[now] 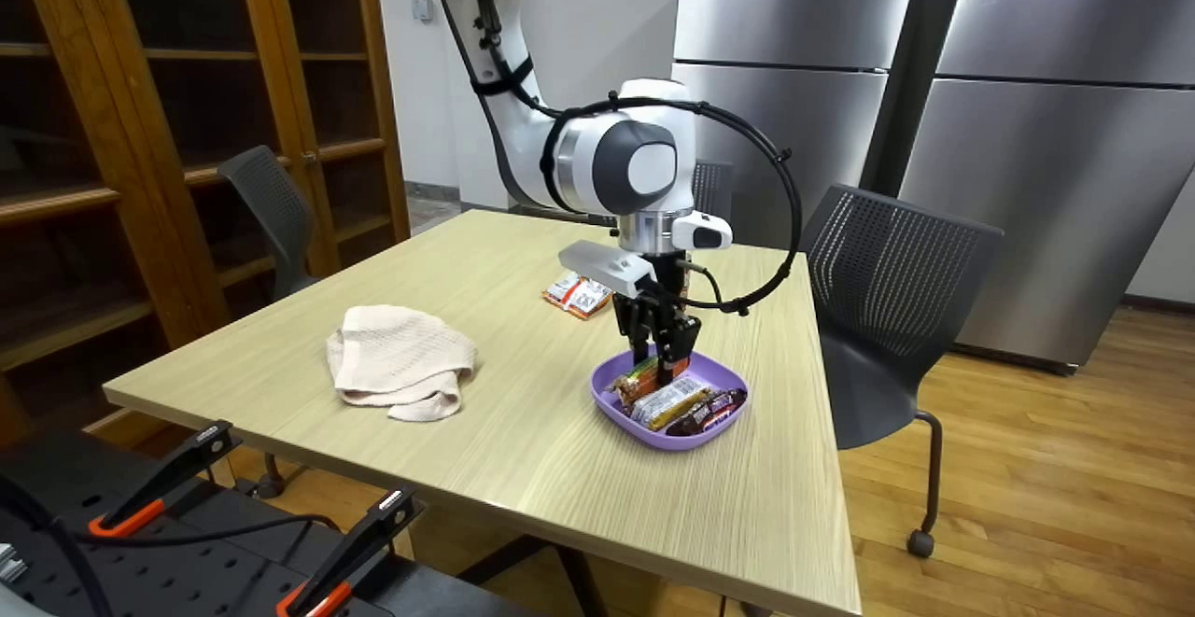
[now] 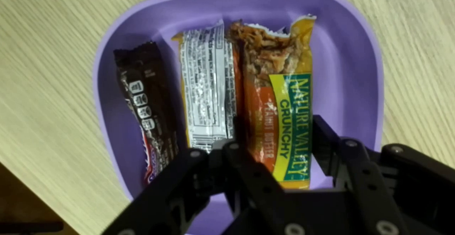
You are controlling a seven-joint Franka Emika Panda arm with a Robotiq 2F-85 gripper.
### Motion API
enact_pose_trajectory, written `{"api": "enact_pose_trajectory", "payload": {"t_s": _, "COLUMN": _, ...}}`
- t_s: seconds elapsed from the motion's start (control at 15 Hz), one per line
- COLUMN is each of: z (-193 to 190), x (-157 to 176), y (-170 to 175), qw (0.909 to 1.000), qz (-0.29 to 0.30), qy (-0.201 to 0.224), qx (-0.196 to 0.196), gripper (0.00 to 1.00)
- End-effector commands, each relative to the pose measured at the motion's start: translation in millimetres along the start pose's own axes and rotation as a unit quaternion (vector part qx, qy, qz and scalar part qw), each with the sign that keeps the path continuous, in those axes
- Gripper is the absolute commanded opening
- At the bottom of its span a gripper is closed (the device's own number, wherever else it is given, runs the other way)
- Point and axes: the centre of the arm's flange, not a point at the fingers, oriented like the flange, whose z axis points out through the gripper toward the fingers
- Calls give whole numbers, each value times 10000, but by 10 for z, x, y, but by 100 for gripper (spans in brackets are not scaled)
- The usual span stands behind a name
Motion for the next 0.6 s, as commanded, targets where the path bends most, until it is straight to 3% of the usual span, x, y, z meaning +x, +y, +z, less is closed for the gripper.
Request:
{"api": "enact_pose_trajectory", "payload": {"t_s": 0.0, "z": -71, "x": 70, "y": -1, "qw": 9999, "qz": 80, "qy": -66, "qx": 48, "gripper": 81}}
{"api": "enact_pose_trajectory", "payload": {"t_s": 0.2, "z": -184, "x": 56, "y": 13, "qw": 9999, "qz": 81, "qy": 38, "qx": 51, "gripper": 99}}
{"api": "enact_pose_trajectory", "payload": {"t_s": 0.53, "z": -415, "x": -25, "y": -85, "qw": 9997, "qz": -13, "qy": 197, "qx": 138, "gripper": 100}}
